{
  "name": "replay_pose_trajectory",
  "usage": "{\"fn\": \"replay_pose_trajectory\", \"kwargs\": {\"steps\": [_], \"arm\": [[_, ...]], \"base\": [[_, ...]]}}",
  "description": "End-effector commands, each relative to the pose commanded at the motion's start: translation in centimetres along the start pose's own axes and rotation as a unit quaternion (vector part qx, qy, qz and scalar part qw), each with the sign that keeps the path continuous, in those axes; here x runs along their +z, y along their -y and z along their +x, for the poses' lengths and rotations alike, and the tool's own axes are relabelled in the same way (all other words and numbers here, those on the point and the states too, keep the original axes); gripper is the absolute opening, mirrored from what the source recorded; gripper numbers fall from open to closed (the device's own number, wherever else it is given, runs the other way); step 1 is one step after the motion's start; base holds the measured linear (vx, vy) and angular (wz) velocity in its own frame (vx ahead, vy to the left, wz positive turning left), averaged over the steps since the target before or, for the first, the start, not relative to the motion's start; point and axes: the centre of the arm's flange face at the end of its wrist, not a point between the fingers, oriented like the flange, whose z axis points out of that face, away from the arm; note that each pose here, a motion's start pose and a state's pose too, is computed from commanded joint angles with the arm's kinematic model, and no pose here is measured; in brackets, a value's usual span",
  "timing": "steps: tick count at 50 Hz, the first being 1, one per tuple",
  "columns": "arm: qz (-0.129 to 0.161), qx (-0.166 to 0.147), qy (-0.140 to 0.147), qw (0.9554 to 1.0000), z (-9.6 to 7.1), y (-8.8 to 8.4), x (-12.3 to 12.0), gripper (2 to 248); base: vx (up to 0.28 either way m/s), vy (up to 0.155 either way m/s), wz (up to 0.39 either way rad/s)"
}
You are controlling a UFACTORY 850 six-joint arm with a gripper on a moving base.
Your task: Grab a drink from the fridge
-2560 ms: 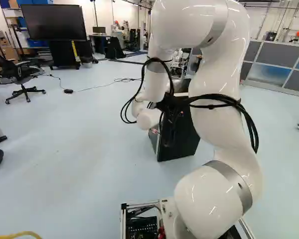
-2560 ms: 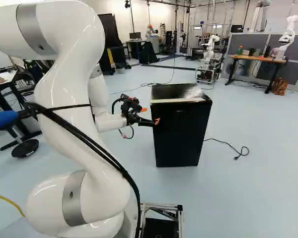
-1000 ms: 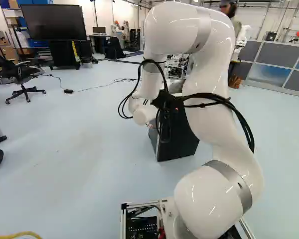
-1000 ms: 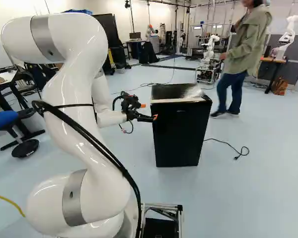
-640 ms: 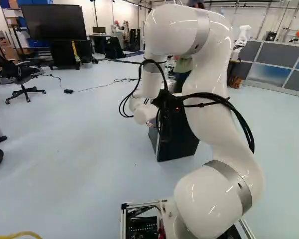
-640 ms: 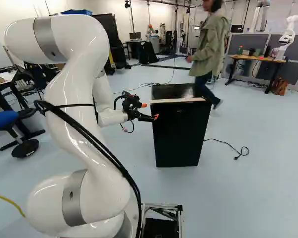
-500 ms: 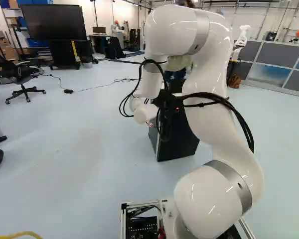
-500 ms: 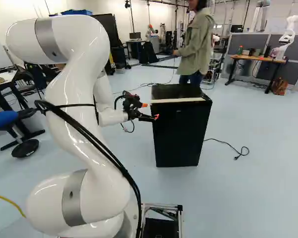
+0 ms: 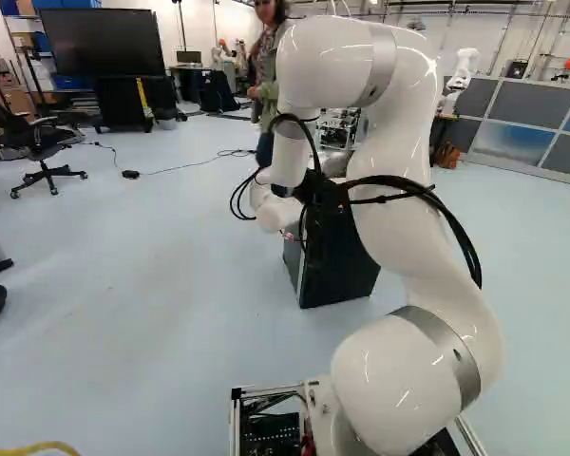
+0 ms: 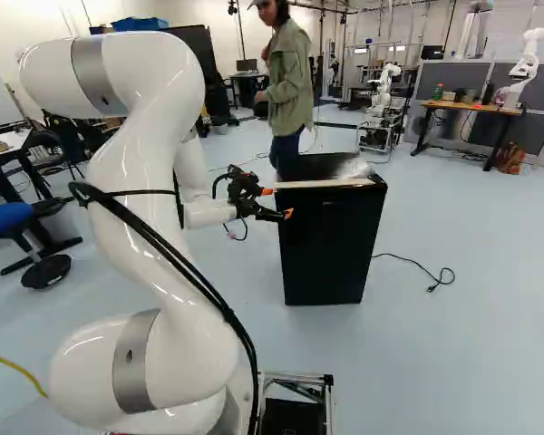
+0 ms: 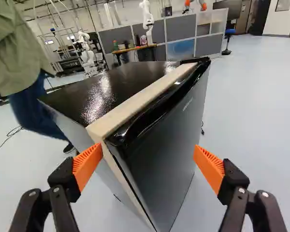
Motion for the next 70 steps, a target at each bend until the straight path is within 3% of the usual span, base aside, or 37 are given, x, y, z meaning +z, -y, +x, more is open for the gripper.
{"fn": "replay_pose_trajectory", "kwargs": {"steps": [12,41,70], "arm": [[-0.009,0.003,0.0,1.0,0.0,-0.2,0.0,247],[-0.061,0.016,0.003,0.998,0.0,-1.9,-0.8,247],[-0.084,-0.006,0.019,0.9963,-0.6,-5.9,-6.5,247]], "base": [[0.0,0.0,0.0],[0.0,-0.001,-0.005],[0.0,-0.002,0.002]]}}
